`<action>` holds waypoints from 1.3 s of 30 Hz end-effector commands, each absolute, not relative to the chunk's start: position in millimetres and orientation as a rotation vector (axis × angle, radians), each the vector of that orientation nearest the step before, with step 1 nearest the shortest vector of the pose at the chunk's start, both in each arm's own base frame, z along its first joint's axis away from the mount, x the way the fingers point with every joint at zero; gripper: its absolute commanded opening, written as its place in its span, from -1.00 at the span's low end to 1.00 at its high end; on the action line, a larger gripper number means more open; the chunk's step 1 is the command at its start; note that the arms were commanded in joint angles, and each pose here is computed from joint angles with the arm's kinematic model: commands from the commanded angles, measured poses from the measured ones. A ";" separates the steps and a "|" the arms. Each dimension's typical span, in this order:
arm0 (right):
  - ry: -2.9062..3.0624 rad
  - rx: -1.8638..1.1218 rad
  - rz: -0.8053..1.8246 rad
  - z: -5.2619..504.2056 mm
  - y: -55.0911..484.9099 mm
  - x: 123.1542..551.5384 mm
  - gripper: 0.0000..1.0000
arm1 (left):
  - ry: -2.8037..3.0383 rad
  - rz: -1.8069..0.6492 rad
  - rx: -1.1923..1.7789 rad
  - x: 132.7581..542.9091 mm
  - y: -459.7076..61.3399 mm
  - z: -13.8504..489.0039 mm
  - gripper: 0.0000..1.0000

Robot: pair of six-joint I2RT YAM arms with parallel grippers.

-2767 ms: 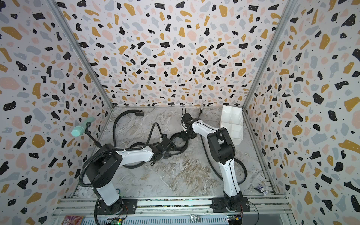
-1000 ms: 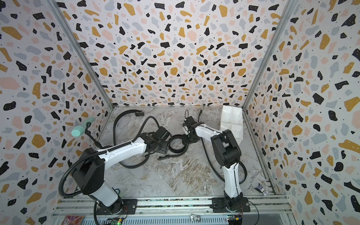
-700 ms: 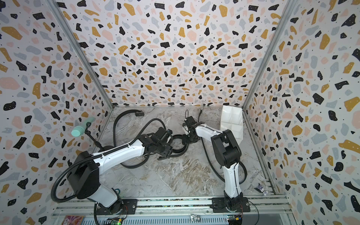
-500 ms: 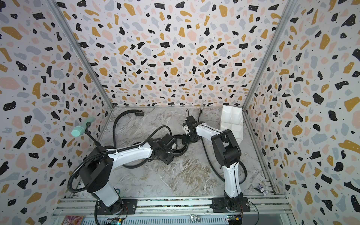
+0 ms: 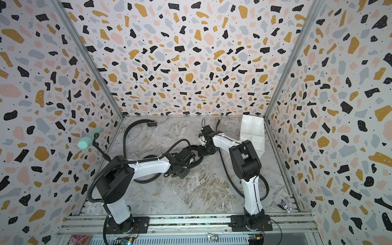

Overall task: Place the belts into the storage roll
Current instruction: Roll the belt at the center of the board.

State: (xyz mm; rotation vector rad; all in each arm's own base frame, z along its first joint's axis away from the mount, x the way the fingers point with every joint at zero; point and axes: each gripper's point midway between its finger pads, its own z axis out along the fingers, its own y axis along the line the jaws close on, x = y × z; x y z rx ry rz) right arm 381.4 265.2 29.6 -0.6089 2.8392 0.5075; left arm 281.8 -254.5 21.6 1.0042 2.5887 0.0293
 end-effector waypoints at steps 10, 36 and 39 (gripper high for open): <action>3.099 -0.737 0.082 -23.7 204.7 342.6 -0.17 | 2.709 0.255 0.861 281.0 -205.7 0.2 -1.00; 3.113 -0.700 -0.071 -33.4 162.2 368.9 -0.16 | 2.810 0.335 0.651 261.1 -156.2 6.7 -1.00; 3.118 -0.694 -0.080 -35.1 157.2 371.1 -0.16 | 2.815 0.341 0.601 261.0 -148.8 9.8 -1.00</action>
